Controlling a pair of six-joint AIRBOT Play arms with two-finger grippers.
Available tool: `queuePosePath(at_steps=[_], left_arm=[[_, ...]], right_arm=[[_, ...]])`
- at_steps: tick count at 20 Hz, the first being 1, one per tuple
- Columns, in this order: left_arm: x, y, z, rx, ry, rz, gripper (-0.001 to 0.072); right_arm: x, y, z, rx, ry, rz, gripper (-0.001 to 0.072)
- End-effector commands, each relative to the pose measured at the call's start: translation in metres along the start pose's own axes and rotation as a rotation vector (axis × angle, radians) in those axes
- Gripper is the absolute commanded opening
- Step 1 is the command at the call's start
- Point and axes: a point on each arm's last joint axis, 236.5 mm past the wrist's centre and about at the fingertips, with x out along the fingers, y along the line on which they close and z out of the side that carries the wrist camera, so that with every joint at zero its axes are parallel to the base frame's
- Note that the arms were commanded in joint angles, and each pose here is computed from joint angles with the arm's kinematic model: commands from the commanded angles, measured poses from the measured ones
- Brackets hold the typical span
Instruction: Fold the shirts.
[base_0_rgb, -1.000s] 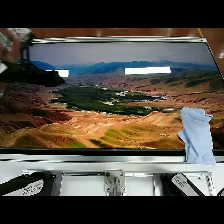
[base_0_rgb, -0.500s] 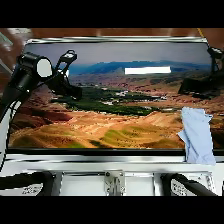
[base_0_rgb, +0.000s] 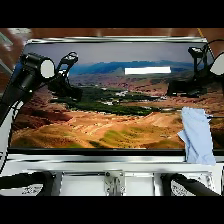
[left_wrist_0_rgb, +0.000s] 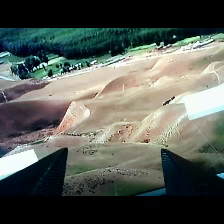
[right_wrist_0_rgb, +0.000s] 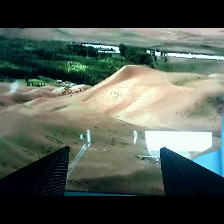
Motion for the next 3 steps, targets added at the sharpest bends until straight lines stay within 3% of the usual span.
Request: queuePosePath(at_steps=[1,3], left_arm=[[0.0003,0.0004,-0.0007,0.0,0.004,0.003,0.072],[0.0001,0.0004,-0.0008,0.0,0.004,0.003,0.072]], right_arm=[[-0.0002,0.0019,0.0002,-0.005,-0.001,0.001,0.07],[0.0,0.0019,0.0002,-0.005,0.0,0.001,0.07]])
